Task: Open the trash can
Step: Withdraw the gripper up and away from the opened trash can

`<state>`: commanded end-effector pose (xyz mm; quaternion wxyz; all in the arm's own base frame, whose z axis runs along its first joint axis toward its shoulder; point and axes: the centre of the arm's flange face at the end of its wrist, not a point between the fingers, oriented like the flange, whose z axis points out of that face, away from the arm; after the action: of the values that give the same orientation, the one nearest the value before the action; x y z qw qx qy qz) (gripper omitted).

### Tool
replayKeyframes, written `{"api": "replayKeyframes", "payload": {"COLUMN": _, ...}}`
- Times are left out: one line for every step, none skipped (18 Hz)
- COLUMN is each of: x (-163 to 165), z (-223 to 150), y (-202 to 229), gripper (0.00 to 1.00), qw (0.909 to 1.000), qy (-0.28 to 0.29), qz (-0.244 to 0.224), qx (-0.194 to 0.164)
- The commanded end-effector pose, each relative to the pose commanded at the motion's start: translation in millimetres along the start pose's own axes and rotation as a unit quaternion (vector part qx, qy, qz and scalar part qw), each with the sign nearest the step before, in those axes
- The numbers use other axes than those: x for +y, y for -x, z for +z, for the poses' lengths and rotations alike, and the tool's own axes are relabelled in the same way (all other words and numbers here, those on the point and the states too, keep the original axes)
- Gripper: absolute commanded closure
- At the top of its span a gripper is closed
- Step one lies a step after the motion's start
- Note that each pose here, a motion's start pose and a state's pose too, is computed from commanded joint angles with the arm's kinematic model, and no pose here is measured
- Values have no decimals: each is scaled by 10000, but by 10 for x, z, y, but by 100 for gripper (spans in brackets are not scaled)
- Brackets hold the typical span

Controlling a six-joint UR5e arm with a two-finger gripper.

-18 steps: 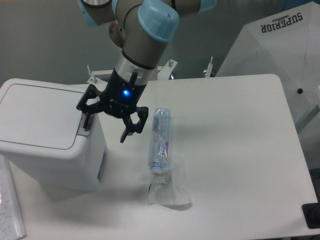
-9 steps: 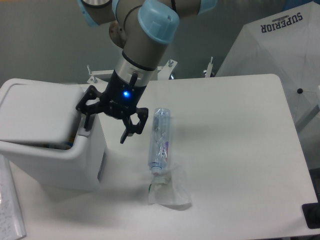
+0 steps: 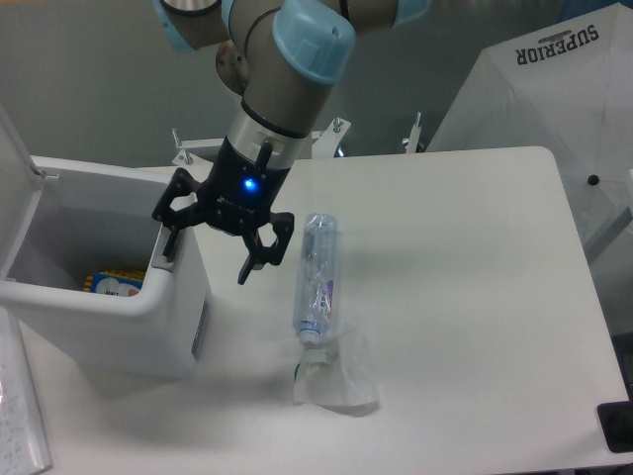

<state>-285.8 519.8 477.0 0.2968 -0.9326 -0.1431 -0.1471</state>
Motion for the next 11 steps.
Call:
{"api": "replayKeyframes", "payload": {"x": -9, "z": -40, "y": 54, "gripper": 0, "qw": 10000, "qy": -71, "qz": -3, "qx": -51}}
{"api": "replayKeyframes", "payload": {"x": -20, "z": -81, "y": 123, "gripper": 0, "qw": 9998, "qy": -169, "qz": 18, "qx": -127}}
{"api": "replayKeyframes", "payload": {"x": -29, "z": -150, "y": 216, "gripper": 0, "qw": 9994, "qy": -277, "qz": 16, "qx": -220}}
{"api": "replayKeyframes", "payload": {"x": -26, "z": -233, "y": 342, "gripper": 0, "qw": 9988, "qy": -368, "qz": 2, "qx": -329}}
{"api": "replayKeyframes", "payload": {"x": -9, "z": -310, "y": 473, "gripper": 0, "qw": 9982, "qy": -415, "qz": -8, "qx": -437}}
{"api": "replayKeyframes", "payload": {"x": 11, "z": -377, "y": 600, "gripper": 0, "qw": 9976, "qy": -432, "qz": 39, "qx": -533}}
{"api": "replayKeyframes", "payload": {"x": 45, "z": -411, "y": 759, "gripper": 0, "qw": 9970, "qy": -404, "qz": 103, "qx": -651}}
{"api": "replayKeyframes", "payload": {"x": 78, "z": -453, "y": 931, "gripper": 0, "qw": 9961, "qy": -362, "qz": 189, "qx": -786}}
{"api": "replayKeyframes", "payload": {"x": 110, "z": -520, "y": 1090, "gripper": 0, "qw": 9946, "qy": -322, "qz": 287, "qx": -940}}
{"api": "replayKeyframes", "payload": {"x": 154, "z": -541, "y": 1249, "gripper": 0, "qw": 9934, "qy": -240, "qz": 356, "qx": -1067}}
{"api": "replayKeyframes", "payload": {"x": 189, "z": -565, "y": 1415, "gripper": 0, "qw": 9918, "qy": -157, "qz": 436, "qx": -1193}}
